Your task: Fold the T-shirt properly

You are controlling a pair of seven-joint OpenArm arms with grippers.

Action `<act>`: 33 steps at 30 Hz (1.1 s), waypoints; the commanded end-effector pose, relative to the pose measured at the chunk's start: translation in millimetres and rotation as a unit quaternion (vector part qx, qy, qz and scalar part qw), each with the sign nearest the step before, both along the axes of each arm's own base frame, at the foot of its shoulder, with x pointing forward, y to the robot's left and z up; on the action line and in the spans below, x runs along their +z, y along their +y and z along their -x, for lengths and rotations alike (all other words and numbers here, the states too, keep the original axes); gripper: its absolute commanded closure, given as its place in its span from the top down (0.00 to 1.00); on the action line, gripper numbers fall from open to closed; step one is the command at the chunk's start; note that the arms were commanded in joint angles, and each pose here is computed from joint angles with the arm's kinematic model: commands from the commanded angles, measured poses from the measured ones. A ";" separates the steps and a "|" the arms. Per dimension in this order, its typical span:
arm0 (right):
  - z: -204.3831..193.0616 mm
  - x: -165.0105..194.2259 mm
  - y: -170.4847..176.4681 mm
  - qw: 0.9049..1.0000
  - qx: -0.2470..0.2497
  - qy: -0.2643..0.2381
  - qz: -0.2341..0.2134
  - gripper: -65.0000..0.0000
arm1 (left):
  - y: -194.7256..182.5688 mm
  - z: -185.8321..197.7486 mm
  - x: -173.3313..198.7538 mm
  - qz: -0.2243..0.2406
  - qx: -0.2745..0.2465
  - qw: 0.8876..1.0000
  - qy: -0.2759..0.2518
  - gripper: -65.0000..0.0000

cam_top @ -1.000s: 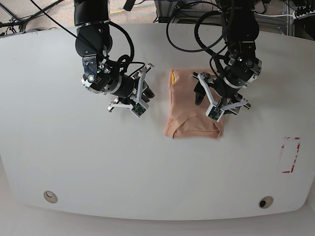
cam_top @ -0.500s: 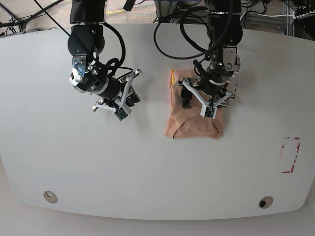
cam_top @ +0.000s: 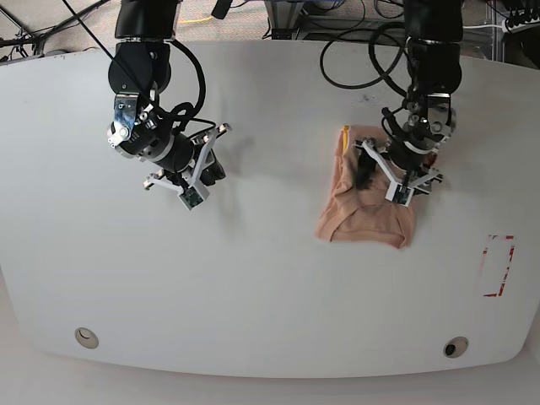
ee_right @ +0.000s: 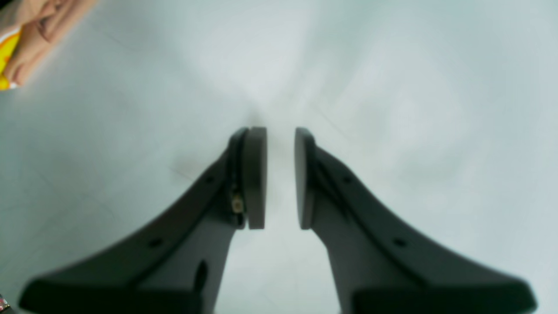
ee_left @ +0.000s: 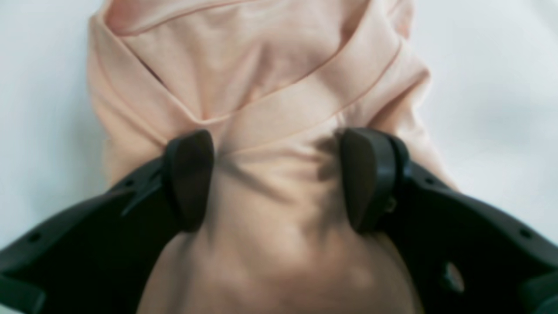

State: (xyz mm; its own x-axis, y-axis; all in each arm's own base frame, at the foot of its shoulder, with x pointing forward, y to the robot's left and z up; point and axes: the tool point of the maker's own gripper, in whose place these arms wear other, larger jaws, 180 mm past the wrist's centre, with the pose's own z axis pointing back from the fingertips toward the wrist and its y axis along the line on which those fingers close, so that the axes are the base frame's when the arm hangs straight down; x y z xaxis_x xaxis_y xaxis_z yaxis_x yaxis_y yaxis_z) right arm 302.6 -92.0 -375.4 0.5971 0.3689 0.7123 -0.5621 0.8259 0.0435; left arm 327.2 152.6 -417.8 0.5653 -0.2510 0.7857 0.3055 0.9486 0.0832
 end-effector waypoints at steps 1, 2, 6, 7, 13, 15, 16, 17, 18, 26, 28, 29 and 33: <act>-10.3 18.5 2.6 0.999 0.002 -0.033 -0.010 0.16 | 69.0 23.2 -15.6 -0.107 0.003 0.992 0.070 0.66; -10.3 18.5 2.6 0.999 0.002 -0.033 -0.010 0.16 | 84.2 24.5 -12.7 -0.116 0.003 0.990 0.075 0.66; -10.7 20.3 3.3 0.999 0.003 -0.035 -0.012 0.16 | 143.7 31.6 5.2 -0.146 0.018 0.985 0.087 0.66; -10.7 20.3 3.3 0.999 0.003 -0.035 -0.012 0.16 | 164.2 34.3 13.6 -0.159 0.022 0.983 0.090 0.66; -11.1 20.4 3.8 0.999 0.003 -0.035 -0.013 0.16 | 251.5 55.5 39.6 -0.204 0.050 0.970 0.120 0.66; -11.3 20.6 3.9 0.999 0.003 -0.036 -0.014 0.16 | 272.9 61.9 45.9 -0.212 0.065 0.967 0.127 0.66; -11.3 20.6 3.9 0.999 0.003 -0.036 -0.014 0.16 | 286.9 66.6 50.1 -0.215 0.077 0.965 0.131 0.66; -11.3 20.6 3.9 0.999 0.003 -0.036 -0.014 0.16 | 297.3 70.5 53.1 -0.217 0.087 0.963 0.135 0.66; -11.3 20.6 3.9 0.999 0.003 -0.036 -0.014 0.16 | 307.2 74.0 55.8 -0.218 0.098 0.961 0.137 0.66; -10.9 20.3 4.0 0.999 0.003 -0.036 -0.014 0.16 | 340.8 59.1 94.2 -0.217 0.150 0.960 0.095 0.66; -11.0 20.8 4.0 0.999 0.003 -0.037 -0.014 0.15 | 345.4 51.7 110.5 -0.217 0.164 0.960 0.070 0.66; -10.7 21.3 4.1 0.999 0.003 -0.037 -0.014 0.15 | 345.3 41.5 127.5 -0.221 0.168 0.960 0.045 0.66; -1.7 26.1 2.8 0.999 0.005 -0.049 -0.007 0.15 | 318.1 20.1 157.8 -0.235 0.151 0.960 -0.013 0.66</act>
